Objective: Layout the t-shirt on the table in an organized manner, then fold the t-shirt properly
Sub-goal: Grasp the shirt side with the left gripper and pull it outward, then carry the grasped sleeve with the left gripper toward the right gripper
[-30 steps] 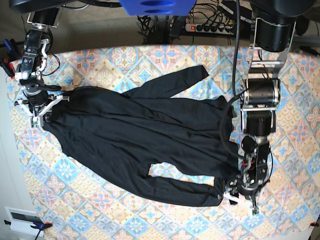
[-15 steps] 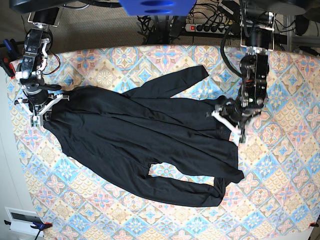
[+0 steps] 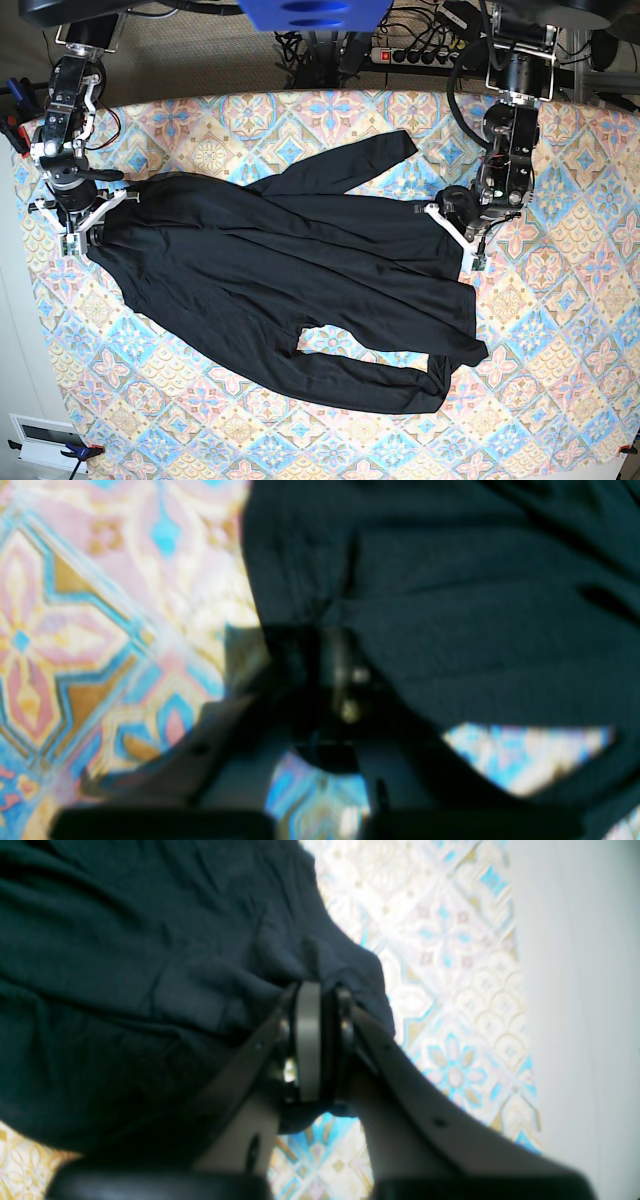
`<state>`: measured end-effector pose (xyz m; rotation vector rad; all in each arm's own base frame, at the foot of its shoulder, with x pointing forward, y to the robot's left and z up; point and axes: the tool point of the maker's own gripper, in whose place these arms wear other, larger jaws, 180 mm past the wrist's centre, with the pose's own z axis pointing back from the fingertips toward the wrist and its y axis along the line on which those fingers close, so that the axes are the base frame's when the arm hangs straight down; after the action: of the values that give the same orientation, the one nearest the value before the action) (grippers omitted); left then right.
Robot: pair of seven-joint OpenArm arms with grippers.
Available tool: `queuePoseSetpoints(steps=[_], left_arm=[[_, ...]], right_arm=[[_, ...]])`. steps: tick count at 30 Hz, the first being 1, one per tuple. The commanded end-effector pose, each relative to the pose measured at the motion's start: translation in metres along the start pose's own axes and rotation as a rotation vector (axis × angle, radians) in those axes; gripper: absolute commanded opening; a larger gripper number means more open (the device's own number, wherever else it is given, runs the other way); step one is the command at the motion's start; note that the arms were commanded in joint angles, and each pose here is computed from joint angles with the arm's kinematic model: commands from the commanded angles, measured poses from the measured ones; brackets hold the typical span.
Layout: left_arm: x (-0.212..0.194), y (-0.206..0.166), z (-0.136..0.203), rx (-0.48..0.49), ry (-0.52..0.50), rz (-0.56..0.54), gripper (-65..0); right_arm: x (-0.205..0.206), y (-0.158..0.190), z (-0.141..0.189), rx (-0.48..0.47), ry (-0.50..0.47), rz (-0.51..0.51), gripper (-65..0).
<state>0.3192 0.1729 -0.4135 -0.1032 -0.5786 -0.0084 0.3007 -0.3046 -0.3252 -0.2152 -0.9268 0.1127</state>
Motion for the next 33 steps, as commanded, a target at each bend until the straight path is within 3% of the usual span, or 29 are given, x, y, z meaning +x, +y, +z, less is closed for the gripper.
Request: queuePoseSetpoints(steps=[1,9,18,23,30,33], left_arm=[[0.023,-0.003,0.01,-0.003,-0.074,-0.02,-65.0],[0.064,0.049,0.091,0.073,-0.248,-0.126,-65.0],[0.096,0.135,0.163,0.18,-0.321,-0.072,-65.0],[0.069,0.146,0.158,0.216,-0.252,-0.08,-65.0],[0.004,0.142,0.109,0.259,-0.096,-0.056,-65.0],[-0.015,0.144,0.089,0.288,-0.086,-0.056,-65.0]], right_arm=[[0.019,-0.006,0.004,-0.012,-0.059,0.014,-65.0],[0.02,-0.005,0.004,-0.01,-0.063,0.016,-65.0],[0.033,0.012,0.008,0.026,-0.096,0.048,-65.0],[0.027,0.043,0.007,0.103,-0.081,0.085,-65.0],[0.019,0.053,0.003,0.129,-0.057,0.091,-64.9],[0.0,0.05,-0.005,0.127,-0.003,0.075,-64.9]])
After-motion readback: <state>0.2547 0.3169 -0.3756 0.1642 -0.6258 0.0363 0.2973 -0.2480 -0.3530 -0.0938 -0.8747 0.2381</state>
